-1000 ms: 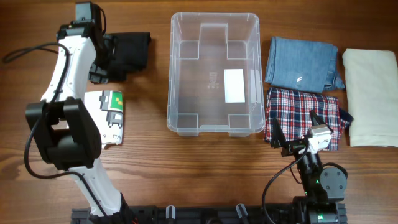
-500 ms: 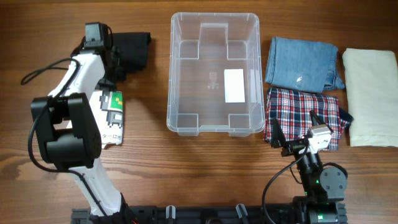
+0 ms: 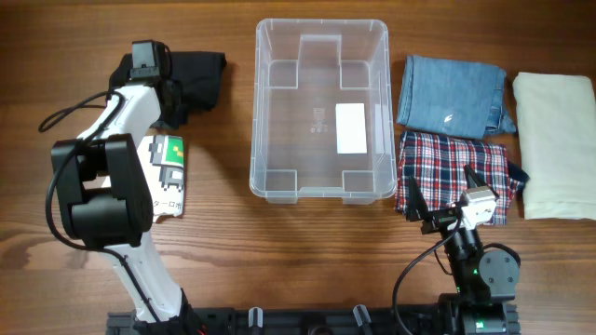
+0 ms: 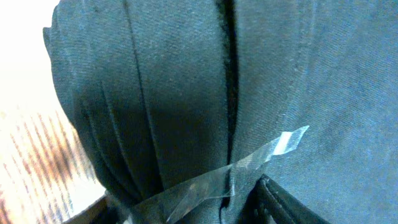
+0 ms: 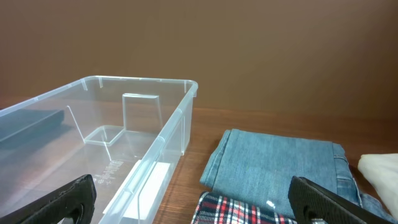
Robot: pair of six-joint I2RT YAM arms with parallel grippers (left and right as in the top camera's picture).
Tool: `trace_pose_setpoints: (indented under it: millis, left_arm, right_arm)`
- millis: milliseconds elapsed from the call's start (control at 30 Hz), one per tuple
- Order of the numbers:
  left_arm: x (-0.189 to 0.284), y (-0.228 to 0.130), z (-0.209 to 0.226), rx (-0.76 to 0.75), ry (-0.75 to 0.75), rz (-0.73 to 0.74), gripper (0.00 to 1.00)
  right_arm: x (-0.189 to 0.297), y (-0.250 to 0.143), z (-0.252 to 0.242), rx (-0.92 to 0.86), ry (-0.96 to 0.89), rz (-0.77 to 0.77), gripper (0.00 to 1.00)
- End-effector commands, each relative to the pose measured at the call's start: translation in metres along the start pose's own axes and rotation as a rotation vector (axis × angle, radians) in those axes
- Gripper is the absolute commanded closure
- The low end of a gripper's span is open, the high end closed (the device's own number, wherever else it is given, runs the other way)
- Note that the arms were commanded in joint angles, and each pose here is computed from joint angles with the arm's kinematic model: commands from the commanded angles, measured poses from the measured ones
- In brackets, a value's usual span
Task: Pack container
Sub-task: 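Reach the left gripper to the black garment and grasp it, then lift the black garment with the left gripper over the container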
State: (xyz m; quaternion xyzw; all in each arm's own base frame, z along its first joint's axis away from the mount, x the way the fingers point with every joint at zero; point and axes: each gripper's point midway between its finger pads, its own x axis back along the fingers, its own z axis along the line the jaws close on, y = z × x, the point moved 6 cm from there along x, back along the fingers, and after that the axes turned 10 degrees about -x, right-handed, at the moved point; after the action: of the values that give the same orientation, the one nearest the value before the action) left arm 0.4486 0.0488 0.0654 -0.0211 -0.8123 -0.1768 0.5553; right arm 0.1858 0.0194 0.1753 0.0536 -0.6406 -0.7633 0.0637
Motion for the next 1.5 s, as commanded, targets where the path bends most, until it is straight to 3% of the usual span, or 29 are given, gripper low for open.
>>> trace_pose_setpoints:
  millis: [0, 100, 133, 500, 800, 900, 967, 1067, 1267, 1467]
  left_arm:
    - [-0.017, -0.005, 0.023, -0.048, 0.102, 0.018, 0.68]
    - [-0.012, 0.0, 0.022, -0.093, 0.092, 0.013, 0.84]
    - [-0.008, 0.004, 0.021, -0.123, 0.082, 0.007, 0.96]
    - [0.079, 0.033, -0.011, -0.397, -0.117, -0.093, 0.96]
    - [0.221, 0.03, -0.042, -0.467, -0.574, -0.097, 0.96]
    - [0.271, 0.011, -0.05, -0.533, -0.779, -0.047, 0.96]
    - [0.307, -0.012, -0.056, -0.687, -0.952, -0.022, 0.96]
    - [0.338, -0.053, -0.061, -0.881, -1.086, -0.013, 0.96]
    - [0.357, -0.142, -0.069, -1.217, -1.235, 0.021, 0.96]
    - [0.353, -0.166, -0.075, -1.242, -1.186, -0.044, 0.96]
  right_arm:
    - [0.0, 0.002, 0.0, -0.005, 0.0, -0.01, 0.0]
    - [0.0, 0.002, 0.0, -0.005, 0.0, -0.01, 0.0]
    - [0.0, 0.002, 0.0, -0.005, 0.0, -0.01, 0.0]
    - [0.0, 0.002, 0.0, -0.005, 0.0, -0.01, 0.0]
    - [0.0, 0.002, 0.0, -0.005, 0.0, -0.01, 0.0]
    - [0.0, 0.002, 0.0, -0.005, 0.0, -0.01, 0.0]
    - [0.0, 0.002, 0.0, -0.005, 0.0, -0.01, 0.0]
    - [0.0, 0.002, 0.0, -0.005, 0.0, -0.01, 0.0]
    - [0.0, 0.002, 0.0, -0.005, 0.0, -0.01, 0.0]
    - [0.0, 0.002, 0.0, -0.005, 0.0, -0.01, 0.0]
